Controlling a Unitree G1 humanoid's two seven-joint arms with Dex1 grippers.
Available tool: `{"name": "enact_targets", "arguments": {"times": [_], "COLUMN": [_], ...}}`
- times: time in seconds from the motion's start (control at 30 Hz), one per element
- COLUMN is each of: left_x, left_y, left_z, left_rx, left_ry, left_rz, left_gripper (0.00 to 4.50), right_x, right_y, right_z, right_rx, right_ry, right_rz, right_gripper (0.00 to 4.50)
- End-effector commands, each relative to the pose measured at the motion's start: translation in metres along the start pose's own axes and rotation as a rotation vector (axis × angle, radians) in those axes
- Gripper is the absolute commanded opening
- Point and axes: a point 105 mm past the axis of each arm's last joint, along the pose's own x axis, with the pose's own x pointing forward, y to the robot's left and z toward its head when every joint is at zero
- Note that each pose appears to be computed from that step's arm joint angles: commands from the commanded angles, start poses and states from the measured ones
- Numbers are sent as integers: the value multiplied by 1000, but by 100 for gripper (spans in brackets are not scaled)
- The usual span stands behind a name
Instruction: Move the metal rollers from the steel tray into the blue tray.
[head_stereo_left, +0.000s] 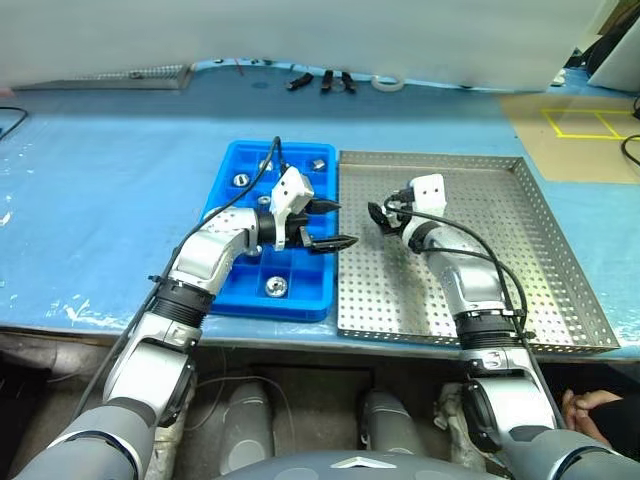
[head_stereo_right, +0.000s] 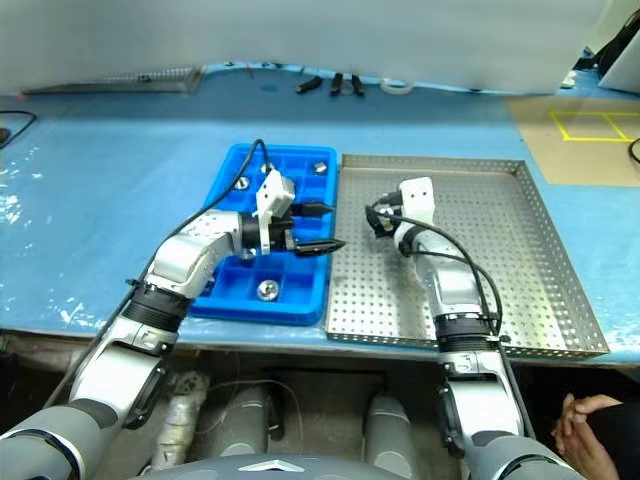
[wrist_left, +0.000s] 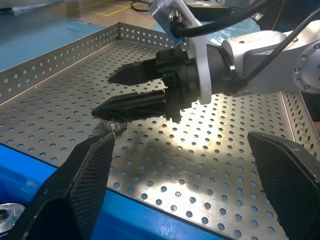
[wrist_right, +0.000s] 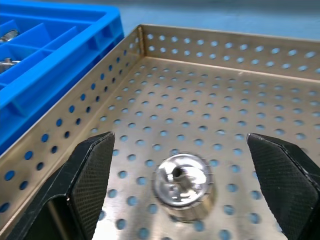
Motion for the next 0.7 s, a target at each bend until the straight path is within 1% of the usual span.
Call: {"name": "enact_targets", "arguments": {"times": [0.03,0.27,0.4,0.5,0.57,0.7], "left_x": [-7,-15,-16,-17,-17,-17], "left_y": [-1,-3,-5,-5,-5,-4], "left_z": [8,5,4,4,5,5], "left_rx": [32,24,19,18,18,18], "left_ry": [-19,-7,-4,-3,-2,-1], "left_rz": [18,48,55,58,59,58], "left_gripper": [450,450,450,450,450,450], "right_x": [7,15,16,16,16,14], "right_y": [-4,-14,-10,-8,-6,-6], "right_z": [7,-9,-14,-17,-18,-17], "right_rx": [-25,-54,-52,-42,-30,-19], "right_ry": [-37,19,25,31,29,24], "right_rz": [-30,-81,-63,-63,-60,-62], "right_gripper": [445,445,445,392,321,194]}}
